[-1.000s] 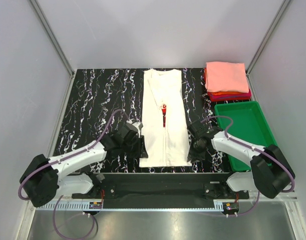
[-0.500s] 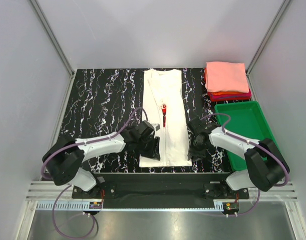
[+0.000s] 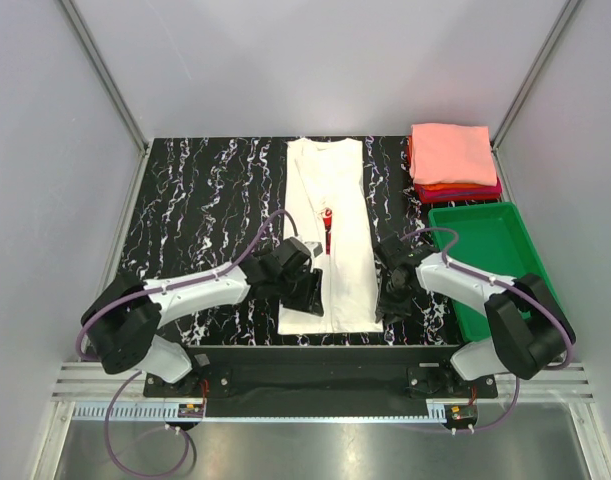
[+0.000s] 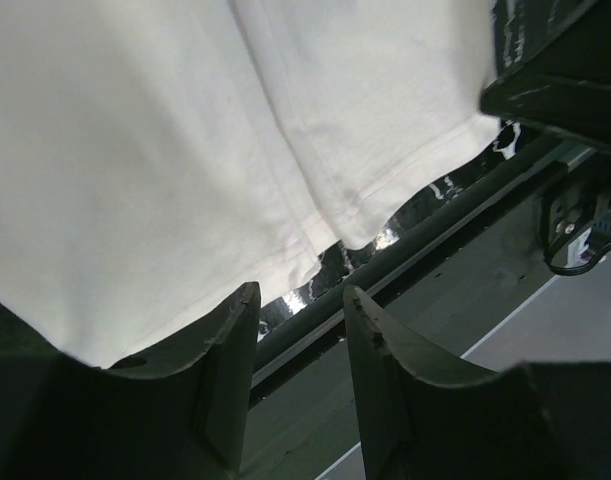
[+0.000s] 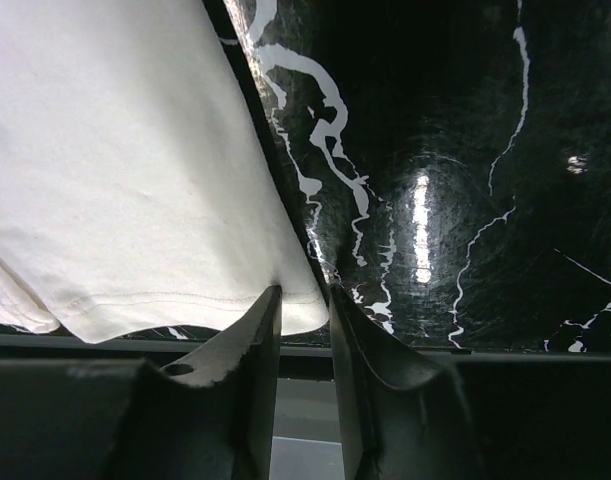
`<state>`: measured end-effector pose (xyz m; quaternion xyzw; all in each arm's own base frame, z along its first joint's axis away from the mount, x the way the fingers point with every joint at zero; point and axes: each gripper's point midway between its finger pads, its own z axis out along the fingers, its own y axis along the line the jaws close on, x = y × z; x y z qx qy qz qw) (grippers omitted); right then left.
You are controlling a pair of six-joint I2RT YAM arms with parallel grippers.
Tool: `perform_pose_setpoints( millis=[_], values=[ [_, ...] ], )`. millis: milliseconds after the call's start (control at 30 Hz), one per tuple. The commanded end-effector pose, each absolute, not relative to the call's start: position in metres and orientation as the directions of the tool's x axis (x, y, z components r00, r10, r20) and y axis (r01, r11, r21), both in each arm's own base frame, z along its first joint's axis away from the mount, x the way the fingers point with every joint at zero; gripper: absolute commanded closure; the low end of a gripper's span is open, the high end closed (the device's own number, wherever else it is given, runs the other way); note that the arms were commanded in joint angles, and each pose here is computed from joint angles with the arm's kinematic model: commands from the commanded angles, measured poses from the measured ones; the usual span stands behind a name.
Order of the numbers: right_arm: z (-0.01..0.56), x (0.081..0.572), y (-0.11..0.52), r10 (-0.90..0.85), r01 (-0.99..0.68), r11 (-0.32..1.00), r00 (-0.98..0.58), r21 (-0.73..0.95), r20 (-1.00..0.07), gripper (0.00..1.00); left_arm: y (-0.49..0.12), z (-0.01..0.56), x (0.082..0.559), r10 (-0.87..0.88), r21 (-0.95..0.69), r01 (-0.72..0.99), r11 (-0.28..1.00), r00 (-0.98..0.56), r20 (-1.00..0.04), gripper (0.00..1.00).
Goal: Fold and stack the t-shirts
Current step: Fold the tshirt
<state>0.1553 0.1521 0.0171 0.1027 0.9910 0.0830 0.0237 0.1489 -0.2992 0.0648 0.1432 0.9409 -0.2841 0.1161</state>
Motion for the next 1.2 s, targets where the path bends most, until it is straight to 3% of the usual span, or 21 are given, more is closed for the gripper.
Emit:
perform_pose_setpoints(
  millis=[0,167,533,767,967,1167],
  values=[
    [0.021,0.154,0.157,0.193,0.191,0.963,-0.981,0.189,0.007,0.67,-0.319,0.102,0.170,0.181,-0.525,0.399,0.752,-0.891,-0.417,0.55],
    [0.019,0.153,0.158,0.187,0.189,0.966,-0.982,0.177,0.029,0.66,-0.349,0.108,0.178,0.208,-0.581,0.429,0.692,-0.888,-0.409,0.56],
    [0.013,0.142,0.170,0.222,0.240,0.943,-0.970,0.232,0.100,0.70,-0.346,0.092,0.183,0.195,-0.570,0.405,0.715,-0.898,-0.394,0.57],
    [0.013,0.140,0.168,0.241,0.257,0.939,-0.966,0.228,0.098,0.79,-0.294,0.099,0.183,0.154,-0.467,0.368,0.804,-0.887,-0.435,0.56],
    [0.015,0.143,0.168,0.245,0.257,0.937,-0.966,0.239,0.075,0.99,-0.231,0.069,0.155,0.077,-0.397,0.230,0.888,-0.928,-0.365,0.56],
    [0.020,0.144,0.167,0.235,0.239,0.938,-0.971,0.252,0.044,1.00,-0.213,0.054,0.135,0.024,-0.416,0.145,0.898,-0.959,-0.283,0.57]
  ],
)
